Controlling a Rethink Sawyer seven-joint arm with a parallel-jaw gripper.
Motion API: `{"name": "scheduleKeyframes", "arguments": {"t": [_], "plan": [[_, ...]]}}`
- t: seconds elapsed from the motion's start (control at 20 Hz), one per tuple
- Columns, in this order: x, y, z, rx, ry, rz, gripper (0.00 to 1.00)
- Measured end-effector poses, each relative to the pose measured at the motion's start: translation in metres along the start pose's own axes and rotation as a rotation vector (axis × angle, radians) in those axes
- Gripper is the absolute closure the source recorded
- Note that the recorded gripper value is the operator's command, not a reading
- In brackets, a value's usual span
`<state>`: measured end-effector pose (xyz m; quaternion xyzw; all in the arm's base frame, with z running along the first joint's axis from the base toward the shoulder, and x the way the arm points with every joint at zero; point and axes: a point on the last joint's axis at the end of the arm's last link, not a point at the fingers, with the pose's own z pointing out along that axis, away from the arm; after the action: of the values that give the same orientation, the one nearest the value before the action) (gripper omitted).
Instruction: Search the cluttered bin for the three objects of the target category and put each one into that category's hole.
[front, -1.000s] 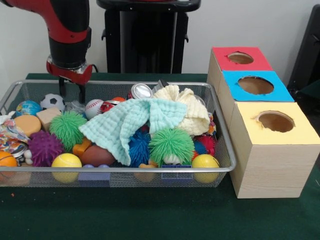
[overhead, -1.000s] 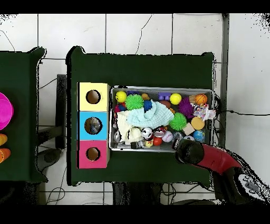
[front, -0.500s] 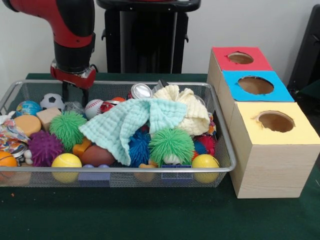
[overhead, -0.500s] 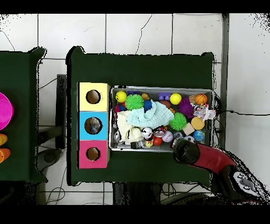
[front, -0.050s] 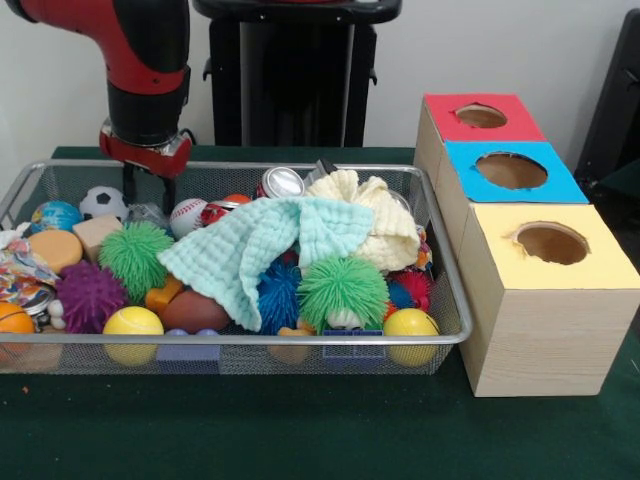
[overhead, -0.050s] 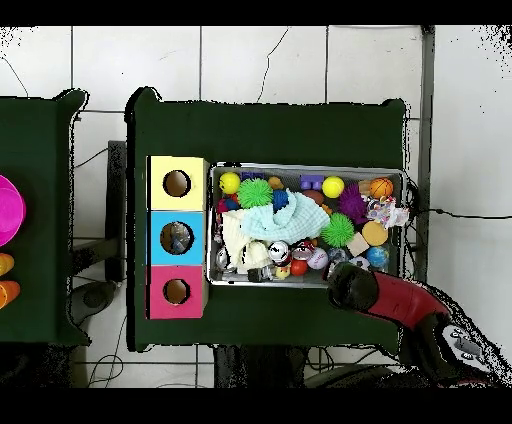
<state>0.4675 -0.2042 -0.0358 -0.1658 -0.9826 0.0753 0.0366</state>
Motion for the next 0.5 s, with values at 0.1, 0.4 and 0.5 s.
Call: {"name": "scheduleKeyframes", "arguments": {"t": [0.1,0.4,0.5], "plan": [[0.0,0.001,0.0,0.003,-0.008,-0.003,0.0],[0.0,0.012,0.015,0.005,-0.088,-0.03,0.0],[0.0,0.013,0.022,0.002,-0.128,-0.031,0.0]]}}
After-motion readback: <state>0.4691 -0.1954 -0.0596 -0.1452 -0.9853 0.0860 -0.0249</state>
